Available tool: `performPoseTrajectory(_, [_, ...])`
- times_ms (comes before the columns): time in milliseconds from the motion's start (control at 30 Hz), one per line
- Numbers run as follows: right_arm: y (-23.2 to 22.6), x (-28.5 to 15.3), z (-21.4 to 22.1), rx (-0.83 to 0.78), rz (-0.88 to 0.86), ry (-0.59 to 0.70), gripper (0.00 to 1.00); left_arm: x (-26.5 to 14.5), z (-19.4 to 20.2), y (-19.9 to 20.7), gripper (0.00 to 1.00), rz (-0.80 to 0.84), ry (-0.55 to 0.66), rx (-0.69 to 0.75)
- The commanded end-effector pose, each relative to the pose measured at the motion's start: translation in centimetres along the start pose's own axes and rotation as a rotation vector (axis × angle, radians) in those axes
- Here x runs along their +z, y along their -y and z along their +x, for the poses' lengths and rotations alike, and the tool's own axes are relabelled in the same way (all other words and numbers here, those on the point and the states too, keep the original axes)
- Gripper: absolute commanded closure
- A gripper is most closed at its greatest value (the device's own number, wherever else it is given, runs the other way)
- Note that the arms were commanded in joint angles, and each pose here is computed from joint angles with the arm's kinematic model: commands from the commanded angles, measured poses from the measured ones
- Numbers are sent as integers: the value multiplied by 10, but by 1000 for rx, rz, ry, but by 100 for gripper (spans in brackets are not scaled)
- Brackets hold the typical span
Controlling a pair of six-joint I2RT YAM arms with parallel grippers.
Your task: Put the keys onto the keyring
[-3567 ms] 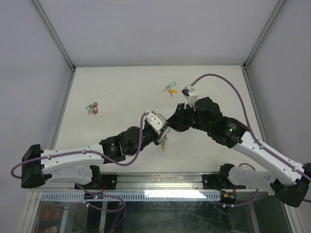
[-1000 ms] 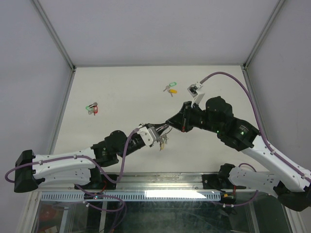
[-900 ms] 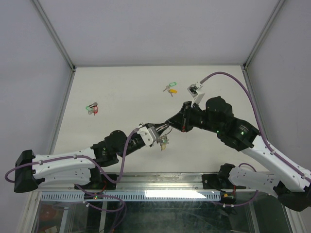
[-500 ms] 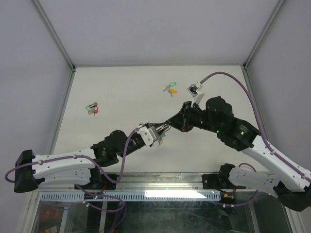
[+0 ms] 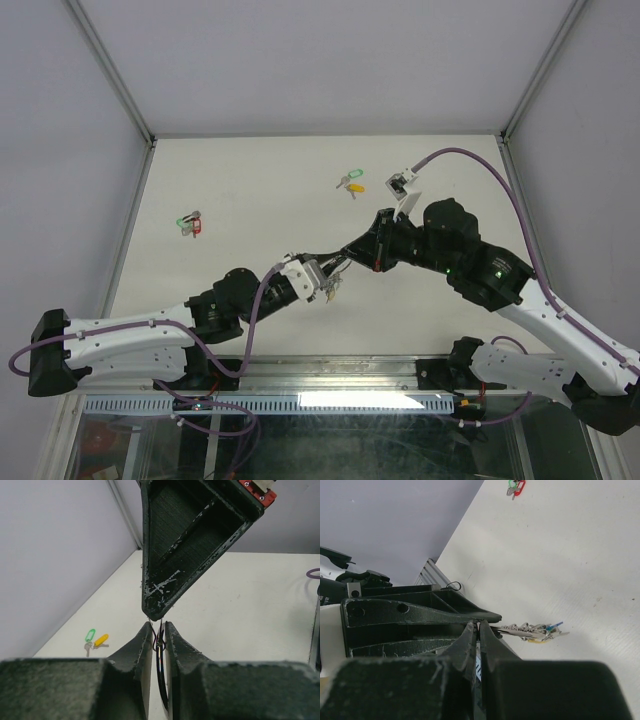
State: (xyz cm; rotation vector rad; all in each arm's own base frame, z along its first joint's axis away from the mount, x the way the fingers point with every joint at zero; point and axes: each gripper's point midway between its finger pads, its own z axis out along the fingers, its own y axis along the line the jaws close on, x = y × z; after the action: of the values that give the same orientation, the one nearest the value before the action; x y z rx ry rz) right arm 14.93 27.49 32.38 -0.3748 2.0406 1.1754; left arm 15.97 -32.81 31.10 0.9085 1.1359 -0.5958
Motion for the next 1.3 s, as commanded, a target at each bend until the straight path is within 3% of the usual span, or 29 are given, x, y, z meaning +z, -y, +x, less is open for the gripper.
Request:
performPoseTrajectory(0, [-23,-11,-22,-12,-79,80,100,2,-25,-11,93,-27,53,-1])
performPoseTrajectory(100, [-23,-10,-22,-12,-76,80,100,2,-25,-11,100,-29,54,2])
performPoseTrajectory(333, [-21,-12,-21,-21,-72,82,99,1,-27,-20,100,-76,38,-39])
performPoseTrajectory(500, [-21,-18,-27,-26,-67,116,71,2,-25,-21,100,-89,9,-65])
performPoseTrajectory(600, [-20,-23,-32,-27,-55,147,64,3,-22,-21,100,-91,-6,-64])
performPoseTrajectory(967, [15,-34,-36,17,105,240,62,3,-10,-30,100,-146,-79,-47])
performPoseTrajectory(1267, [0,-9,-23,8,11,139,61,2,-10,-26,100,-126,-72,-62])
